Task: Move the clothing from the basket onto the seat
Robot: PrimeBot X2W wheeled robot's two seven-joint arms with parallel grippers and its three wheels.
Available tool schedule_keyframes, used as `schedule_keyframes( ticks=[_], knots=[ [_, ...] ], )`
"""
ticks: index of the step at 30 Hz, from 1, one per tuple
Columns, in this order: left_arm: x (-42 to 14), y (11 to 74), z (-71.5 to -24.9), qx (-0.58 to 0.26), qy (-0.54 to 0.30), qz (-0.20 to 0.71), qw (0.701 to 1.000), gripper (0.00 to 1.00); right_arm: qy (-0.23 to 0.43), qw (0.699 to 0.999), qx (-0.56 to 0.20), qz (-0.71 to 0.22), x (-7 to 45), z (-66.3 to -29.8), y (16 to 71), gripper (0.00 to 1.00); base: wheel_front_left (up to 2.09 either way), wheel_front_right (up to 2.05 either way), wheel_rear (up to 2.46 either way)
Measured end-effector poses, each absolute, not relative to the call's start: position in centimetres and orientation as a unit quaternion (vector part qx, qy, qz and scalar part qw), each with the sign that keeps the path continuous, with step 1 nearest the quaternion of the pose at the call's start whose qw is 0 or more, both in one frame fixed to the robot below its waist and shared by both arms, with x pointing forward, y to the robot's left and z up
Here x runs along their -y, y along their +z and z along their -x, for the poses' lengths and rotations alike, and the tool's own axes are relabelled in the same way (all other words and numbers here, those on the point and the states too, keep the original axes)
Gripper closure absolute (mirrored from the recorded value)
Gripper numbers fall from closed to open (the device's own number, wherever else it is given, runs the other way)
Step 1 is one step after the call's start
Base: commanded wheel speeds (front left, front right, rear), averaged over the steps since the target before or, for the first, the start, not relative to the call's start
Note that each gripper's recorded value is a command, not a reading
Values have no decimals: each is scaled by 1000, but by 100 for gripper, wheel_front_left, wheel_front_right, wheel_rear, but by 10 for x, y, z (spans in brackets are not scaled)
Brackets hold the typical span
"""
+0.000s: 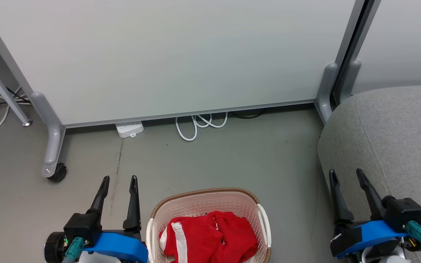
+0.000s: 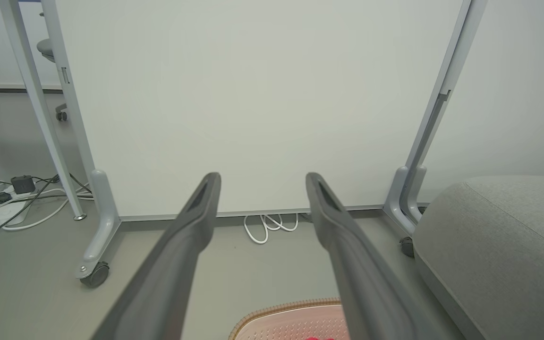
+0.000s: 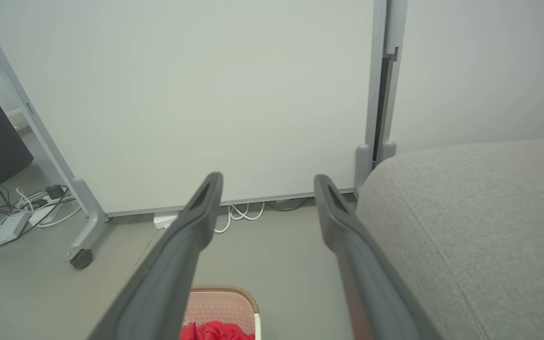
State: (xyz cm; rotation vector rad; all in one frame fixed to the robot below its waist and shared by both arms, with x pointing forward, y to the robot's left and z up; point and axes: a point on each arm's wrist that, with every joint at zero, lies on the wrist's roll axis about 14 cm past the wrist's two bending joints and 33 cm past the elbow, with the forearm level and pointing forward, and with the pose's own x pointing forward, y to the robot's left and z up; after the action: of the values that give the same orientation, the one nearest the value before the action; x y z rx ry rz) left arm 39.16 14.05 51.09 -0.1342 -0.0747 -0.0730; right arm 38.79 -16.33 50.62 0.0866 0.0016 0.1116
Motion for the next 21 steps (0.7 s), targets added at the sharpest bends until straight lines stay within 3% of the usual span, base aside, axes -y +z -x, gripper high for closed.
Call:
schedule_keyframes(
  ticks=[10,21],
  knots=[
    [-127,471,-404,-24,-55,70,996,0,63,997,12,-46,159,-405,514,0,0,0,0],
    [-87,368,-446,-191,-130,49,972,0,79,995,30,-46,152,-455,512,0,0,0,0]
  ],
)
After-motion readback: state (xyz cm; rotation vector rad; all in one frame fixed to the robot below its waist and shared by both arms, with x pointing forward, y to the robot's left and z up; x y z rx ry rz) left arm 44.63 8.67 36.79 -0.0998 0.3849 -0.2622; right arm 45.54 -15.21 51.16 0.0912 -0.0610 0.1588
